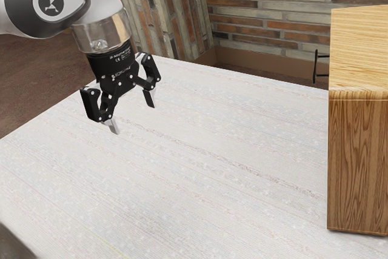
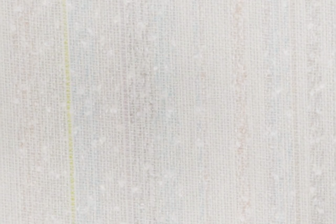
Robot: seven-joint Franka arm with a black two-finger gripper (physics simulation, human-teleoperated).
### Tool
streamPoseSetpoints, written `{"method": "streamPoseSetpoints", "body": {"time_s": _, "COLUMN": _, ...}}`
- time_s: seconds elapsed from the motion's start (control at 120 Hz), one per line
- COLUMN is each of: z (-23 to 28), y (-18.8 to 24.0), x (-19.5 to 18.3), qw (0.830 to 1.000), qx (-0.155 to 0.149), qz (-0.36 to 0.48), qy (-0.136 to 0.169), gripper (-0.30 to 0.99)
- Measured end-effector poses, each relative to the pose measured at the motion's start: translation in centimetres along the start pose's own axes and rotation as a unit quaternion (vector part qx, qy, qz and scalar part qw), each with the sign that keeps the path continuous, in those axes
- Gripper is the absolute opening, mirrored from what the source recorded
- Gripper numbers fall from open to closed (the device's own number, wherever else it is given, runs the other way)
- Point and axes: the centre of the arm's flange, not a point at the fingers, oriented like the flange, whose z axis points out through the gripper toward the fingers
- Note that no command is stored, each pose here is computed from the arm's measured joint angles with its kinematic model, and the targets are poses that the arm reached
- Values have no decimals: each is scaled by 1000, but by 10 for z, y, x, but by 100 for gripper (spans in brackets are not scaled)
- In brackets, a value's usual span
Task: Pull the drawer handle with one arm to open the drawer
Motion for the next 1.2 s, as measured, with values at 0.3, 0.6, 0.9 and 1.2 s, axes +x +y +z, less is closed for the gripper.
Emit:
{"method": "streamPoseSetpoints", "body": {"time_s": 0.3, "z": 0, "y": 0, "x": 1, "qw": 1000, "qx": 5, "qz": -3, "qy": -3, "gripper": 69}}
{"method": "streamPoseSetpoints", "body": {"time_s": 0.6, "z": -116, "y": -51, "x": -14, "qw": 996, "qx": -90, "qz": 4, "qy": 14, "gripper": 69}}
{"method": "streamPoseSetpoints", "body": {"time_s": 0.9, "z": -88, "y": -7, "x": -6, "qw": 995, "qx": -103, "qz": 17, "qy": 9, "gripper": 69}}
{"method": "streamPoseSetpoints", "body": {"time_s": 1.2, "z": -87, "y": 25, "x": 4, "qw": 977, "qx": -182, "qz": 100, "qy": -35, "gripper": 69}}
